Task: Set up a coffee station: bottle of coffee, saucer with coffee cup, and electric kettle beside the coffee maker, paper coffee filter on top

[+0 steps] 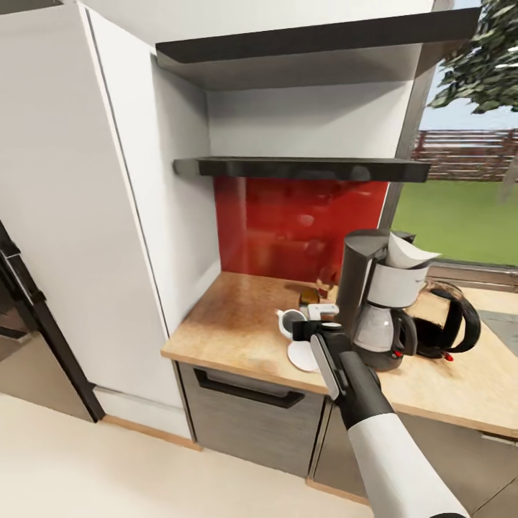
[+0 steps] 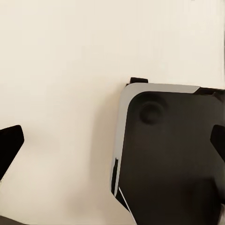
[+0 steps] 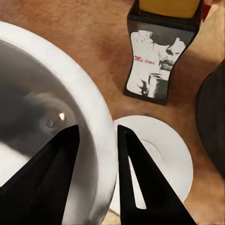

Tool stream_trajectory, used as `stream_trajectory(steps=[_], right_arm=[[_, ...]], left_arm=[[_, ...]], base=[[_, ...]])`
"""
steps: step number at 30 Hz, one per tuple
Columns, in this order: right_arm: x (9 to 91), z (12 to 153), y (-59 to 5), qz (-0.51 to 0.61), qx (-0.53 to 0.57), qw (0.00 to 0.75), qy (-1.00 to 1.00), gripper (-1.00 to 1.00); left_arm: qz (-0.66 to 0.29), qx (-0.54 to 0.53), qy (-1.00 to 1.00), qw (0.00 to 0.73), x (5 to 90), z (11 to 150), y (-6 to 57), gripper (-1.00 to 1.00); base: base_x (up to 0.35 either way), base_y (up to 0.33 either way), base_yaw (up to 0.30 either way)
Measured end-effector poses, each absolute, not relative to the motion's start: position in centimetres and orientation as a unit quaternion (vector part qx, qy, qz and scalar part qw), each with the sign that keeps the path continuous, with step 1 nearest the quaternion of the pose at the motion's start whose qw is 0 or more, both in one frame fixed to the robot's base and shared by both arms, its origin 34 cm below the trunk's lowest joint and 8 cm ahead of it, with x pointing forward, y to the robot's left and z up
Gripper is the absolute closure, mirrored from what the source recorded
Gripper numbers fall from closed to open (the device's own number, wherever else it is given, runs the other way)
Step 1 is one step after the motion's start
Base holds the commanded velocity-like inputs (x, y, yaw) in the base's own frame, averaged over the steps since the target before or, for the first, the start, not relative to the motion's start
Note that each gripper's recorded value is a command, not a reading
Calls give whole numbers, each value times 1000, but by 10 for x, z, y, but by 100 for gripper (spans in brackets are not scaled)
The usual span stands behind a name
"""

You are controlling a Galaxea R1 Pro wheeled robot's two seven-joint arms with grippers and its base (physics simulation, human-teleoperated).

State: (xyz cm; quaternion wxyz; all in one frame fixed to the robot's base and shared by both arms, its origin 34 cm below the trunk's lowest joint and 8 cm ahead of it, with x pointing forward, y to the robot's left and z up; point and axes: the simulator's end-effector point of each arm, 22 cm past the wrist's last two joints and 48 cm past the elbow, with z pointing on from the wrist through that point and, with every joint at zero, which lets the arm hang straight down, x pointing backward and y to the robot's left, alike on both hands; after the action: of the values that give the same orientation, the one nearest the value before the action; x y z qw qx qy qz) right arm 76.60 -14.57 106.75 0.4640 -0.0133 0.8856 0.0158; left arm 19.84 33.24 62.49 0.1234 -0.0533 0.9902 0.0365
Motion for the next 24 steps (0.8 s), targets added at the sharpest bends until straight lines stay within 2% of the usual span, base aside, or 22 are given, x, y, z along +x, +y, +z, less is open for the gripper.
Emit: stream_trajectory(steps=[5,13,24], right_arm=[[758,1056,-146,11,-20,438,899,100],[749,1023,-144,9,-25,402,915,100],[749,1017,-161,-6,-21,396,918,100]], left_arm=[[37,-53,990,123,198,625,333,-100],[37,-52,990,123,199,625,333,-100],[37,-50,990,123,198,625,334,-100]], base=[[0,0,-183],[0,0,-9],[0,0,0]])
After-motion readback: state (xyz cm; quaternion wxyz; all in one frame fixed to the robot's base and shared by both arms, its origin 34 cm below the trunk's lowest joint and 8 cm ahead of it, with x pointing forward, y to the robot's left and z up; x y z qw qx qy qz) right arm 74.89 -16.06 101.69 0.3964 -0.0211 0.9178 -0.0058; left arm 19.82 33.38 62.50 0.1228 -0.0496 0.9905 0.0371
